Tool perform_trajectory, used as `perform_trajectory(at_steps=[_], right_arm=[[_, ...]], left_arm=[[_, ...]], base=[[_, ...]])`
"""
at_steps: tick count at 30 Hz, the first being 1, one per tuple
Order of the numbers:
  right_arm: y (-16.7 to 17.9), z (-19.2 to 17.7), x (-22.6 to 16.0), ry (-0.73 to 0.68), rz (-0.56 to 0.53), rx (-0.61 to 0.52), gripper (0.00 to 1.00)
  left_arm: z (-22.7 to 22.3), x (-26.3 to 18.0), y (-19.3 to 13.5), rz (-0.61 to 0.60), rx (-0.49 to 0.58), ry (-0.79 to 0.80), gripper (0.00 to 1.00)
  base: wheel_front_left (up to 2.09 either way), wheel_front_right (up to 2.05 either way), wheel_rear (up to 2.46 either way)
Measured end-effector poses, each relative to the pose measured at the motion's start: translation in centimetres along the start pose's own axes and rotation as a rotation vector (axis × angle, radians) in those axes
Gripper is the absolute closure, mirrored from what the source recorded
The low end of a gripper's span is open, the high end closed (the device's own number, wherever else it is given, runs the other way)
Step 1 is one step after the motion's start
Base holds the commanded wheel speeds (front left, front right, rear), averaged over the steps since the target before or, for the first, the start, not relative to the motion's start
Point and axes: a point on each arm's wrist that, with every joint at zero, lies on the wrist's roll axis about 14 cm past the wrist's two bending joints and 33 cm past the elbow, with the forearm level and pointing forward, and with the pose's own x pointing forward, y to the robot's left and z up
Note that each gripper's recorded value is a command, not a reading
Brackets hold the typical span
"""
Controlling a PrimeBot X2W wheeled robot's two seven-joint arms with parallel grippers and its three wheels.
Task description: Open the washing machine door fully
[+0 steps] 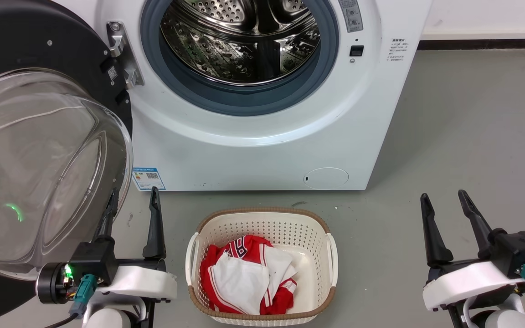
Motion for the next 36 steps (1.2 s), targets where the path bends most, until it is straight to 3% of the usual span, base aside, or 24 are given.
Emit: perform_trajectory(at_steps=[9, 10, 14, 36], right_arm=[[0.2, -0.2, -0.1, 0.006, 0.006, 0.014, 0.0], [0.3, -0.4, -0.1, 0.009, 0.006, 0.015, 1.0], [0.3, -1.9, -0.8, 0.058, 0.001, 0.038, 1.0], [-0.9, -2.7, -0.9, 0.072, -0.069, 0.454, 1.0]], left_arm=[[-0.1, 0.0, 0.1, 0.001, -0.005, 0.002, 0.0], [-0.3, -0.1, 0.1, 0.002, -0.006, 0.008, 1.0], [-2.2, -0.9, 0.2, 0.015, -0.026, 0.078, 1.0], [-3.9, -1.4, 1.7, 0.116, -0.438, 0.17, 1.0]], base=[[0.0, 0.0, 0.0], [0.0, 0.0, 0.0], [0.0, 0.0, 0.0], [0.0, 0.0, 0.0]])
